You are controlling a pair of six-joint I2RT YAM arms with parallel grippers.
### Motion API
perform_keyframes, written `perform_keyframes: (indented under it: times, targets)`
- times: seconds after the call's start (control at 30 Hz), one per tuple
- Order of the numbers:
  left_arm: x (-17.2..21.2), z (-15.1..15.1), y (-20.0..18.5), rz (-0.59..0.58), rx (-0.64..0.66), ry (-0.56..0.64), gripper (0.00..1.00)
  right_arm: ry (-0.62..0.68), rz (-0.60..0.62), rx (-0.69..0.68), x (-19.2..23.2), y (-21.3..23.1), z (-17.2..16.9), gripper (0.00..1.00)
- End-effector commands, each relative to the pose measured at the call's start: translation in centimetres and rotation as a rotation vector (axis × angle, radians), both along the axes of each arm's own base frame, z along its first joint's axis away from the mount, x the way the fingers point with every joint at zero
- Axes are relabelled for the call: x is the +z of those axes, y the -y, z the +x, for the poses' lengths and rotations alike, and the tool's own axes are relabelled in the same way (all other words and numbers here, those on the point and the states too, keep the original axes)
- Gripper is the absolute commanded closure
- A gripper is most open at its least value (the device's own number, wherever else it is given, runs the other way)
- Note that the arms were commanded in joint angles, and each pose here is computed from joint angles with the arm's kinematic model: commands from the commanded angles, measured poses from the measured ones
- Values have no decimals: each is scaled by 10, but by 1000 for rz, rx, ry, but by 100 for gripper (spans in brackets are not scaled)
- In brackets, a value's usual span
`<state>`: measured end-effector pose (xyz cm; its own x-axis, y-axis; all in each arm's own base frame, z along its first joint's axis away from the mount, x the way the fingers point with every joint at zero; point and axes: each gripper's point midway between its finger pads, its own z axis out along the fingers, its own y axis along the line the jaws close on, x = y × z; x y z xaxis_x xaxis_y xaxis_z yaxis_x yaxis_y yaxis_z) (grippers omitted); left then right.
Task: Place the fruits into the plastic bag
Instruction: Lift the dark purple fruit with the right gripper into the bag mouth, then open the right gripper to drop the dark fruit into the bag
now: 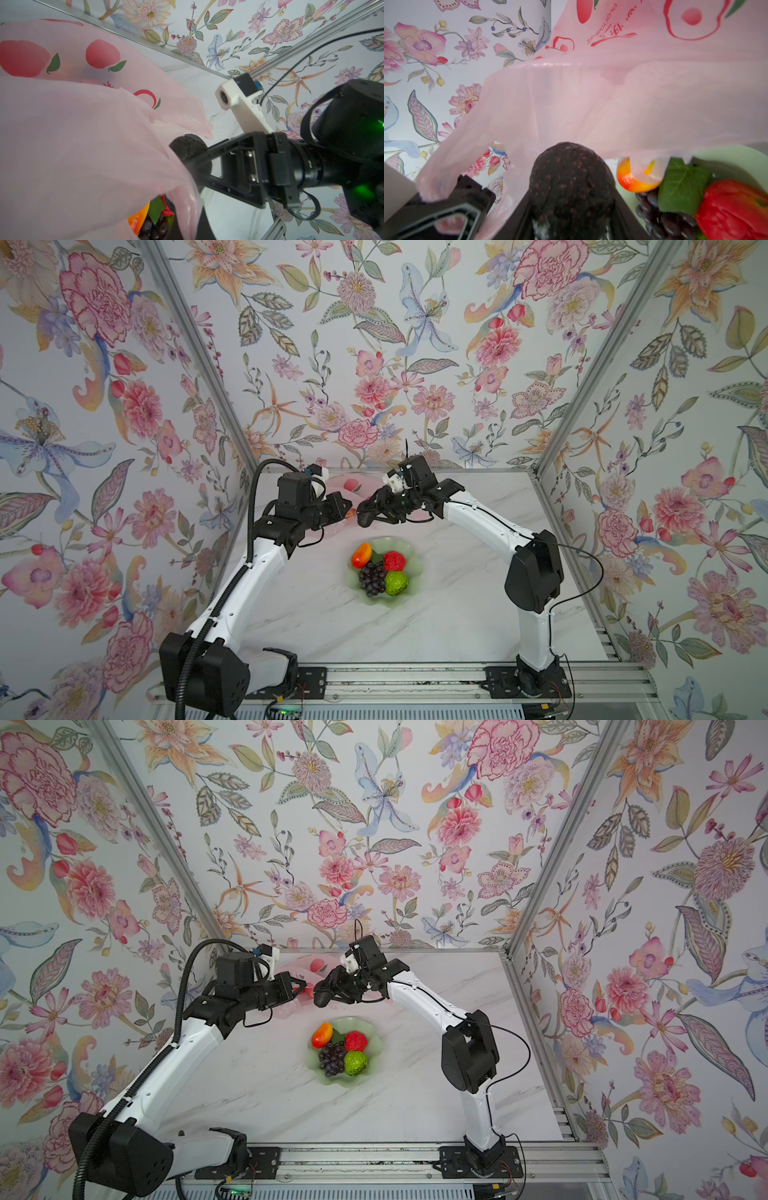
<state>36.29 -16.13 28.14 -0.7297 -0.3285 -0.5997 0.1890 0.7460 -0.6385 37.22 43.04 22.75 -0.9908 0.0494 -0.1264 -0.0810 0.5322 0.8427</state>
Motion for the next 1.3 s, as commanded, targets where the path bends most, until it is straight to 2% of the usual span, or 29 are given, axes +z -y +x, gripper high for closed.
perform_keyframes:
  times: [0.0, 0.4, 0.63, 0.8, 0.9, 1.0, 1.03, 1.07, 1.27]
  targets:
    - [8, -2, 4, -25, -15, 20, 100, -12, 79, 3, 13, -18, 15, 60]
    - [20, 8, 11, -59, -34, 50, 100, -150, 98, 12, -50, -52, 30, 59]
    - [34, 3, 27, -120, -109, 101, 100, -197, 27, -127, -92, -38, 69, 56]
    - [39, -8, 35, -156, -158, 128, 100, -161, -78, -266, -114, -3, 118, 53]
    - [37, -16, 35, -164, -172, 131, 100, -108, -91, -338, -114, 10, 143, 47]
    - [29, -24, 33, -157, -173, 115, 100, -49, -58, -386, -106, 23, 169, 35]
    - [24, -26, 32, -150, -169, 104, 100, -34, -32, -399, -101, 26, 177, 21]
    - [19, -28, 30, -142, -164, 91, 100, -21, -9, -411, -95, 30, 185, 1]
    - [-1, -34, 22, -116, -124, 46, 100, 64, 92, -430, -49, 50, 209, 1]
